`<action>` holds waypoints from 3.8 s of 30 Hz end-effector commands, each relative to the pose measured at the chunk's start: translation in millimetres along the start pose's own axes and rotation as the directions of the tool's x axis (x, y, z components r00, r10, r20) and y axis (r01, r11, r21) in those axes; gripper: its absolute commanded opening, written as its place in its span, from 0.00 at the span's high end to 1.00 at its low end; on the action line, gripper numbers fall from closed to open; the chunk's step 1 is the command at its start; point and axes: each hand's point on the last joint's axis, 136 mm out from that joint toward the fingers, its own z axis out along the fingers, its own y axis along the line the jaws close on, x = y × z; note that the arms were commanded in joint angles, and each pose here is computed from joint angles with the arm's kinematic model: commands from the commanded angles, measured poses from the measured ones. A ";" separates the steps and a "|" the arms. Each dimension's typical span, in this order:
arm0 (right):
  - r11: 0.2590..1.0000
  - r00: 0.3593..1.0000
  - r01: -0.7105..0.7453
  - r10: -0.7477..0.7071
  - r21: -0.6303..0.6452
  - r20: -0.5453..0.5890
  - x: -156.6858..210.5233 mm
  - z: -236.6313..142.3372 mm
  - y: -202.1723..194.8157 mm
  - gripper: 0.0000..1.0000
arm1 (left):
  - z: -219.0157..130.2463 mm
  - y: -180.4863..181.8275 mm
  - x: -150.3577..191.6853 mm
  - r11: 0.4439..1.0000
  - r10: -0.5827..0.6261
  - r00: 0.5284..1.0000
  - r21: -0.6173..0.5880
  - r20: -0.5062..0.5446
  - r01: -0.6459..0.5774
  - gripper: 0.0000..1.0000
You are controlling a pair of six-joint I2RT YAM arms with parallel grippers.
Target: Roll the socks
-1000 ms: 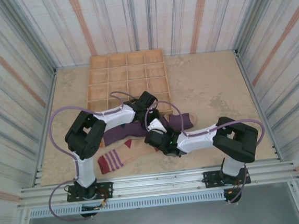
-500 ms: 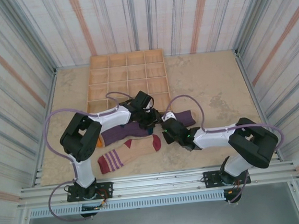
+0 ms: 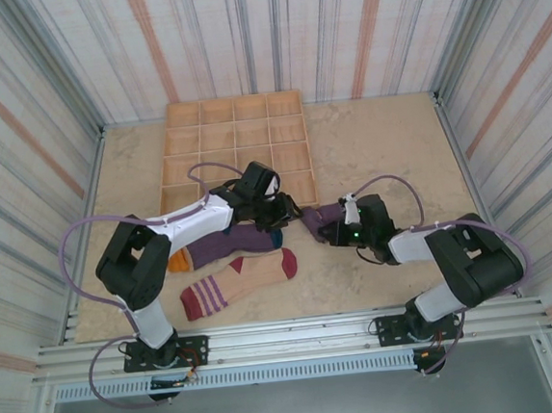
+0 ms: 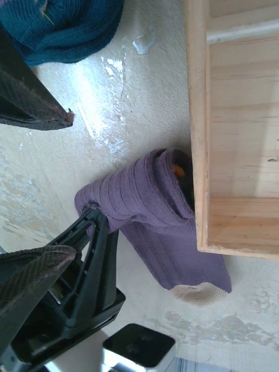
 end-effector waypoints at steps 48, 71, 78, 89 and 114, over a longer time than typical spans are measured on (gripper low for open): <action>0.964 0.995 0.013 0.015 0.266 -0.102 5.5 -46.4 8.6 0.39 | 44.5 25.4 7.9 0.993 -0.019 0.996 -0.120 -0.085 0.009 0.92; 0.497 0.721 0.654 -0.638 0.570 -0.270 19.3 3.8 53.2 0.37 | 34.0 34.5 22.4 0.992 -0.042 0.993 -0.124 -0.112 0.028 0.87; 0.456 0.694 0.680 -0.653 0.575 -0.304 22.7 14.7 52.8 0.49 | 32.3 32.0 22.1 0.993 -0.037 0.993 -0.114 -0.110 0.025 0.84; 0.750 0.849 0.529 -0.462 0.397 -0.256 47.7 21.4 34.0 0.99 | 15.7 16.2 12.7 0.999 -0.004 0.998 -0.036 -0.058 0.002 0.49; 0.911 0.883 -0.377 0.407 0.166 -0.232 44.5 -1.5 -25.3 1.00 | 21.5 -7.4 7.1 0.998 0.068 0.998 -0.005 -0.013 -0.068 0.43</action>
